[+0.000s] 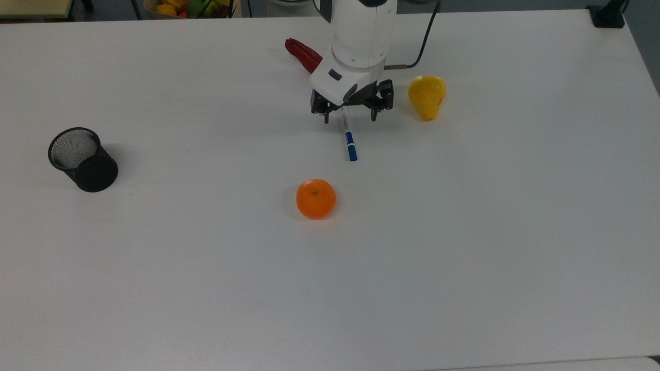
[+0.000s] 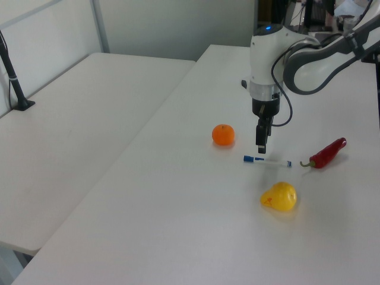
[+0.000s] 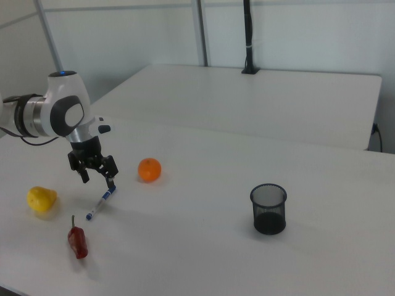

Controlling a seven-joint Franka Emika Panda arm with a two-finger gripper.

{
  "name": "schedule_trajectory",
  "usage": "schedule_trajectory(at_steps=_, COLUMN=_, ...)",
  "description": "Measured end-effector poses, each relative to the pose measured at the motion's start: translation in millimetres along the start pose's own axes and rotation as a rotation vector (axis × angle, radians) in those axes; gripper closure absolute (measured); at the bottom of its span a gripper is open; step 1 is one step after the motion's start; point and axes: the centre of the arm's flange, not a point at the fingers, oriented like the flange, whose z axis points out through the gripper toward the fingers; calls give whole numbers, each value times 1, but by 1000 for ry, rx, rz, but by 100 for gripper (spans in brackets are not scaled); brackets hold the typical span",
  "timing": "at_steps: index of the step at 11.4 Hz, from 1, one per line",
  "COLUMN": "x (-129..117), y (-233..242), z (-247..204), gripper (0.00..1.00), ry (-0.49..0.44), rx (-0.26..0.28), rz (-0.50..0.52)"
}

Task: Place marker
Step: 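Move the open gripper over the white marker and lower it, then close the gripper on the marker's middle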

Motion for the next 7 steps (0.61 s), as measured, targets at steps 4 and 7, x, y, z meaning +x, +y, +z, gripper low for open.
schedule_trajectory(at_steps=4, x=3, y=0, z=25, gripper=4, ry=-18, rx=-21, rz=8)
schedule_trajectory(at_steps=7, x=3, y=-1, z=37, gripper=17, ry=-23, rx=-21, rz=8)
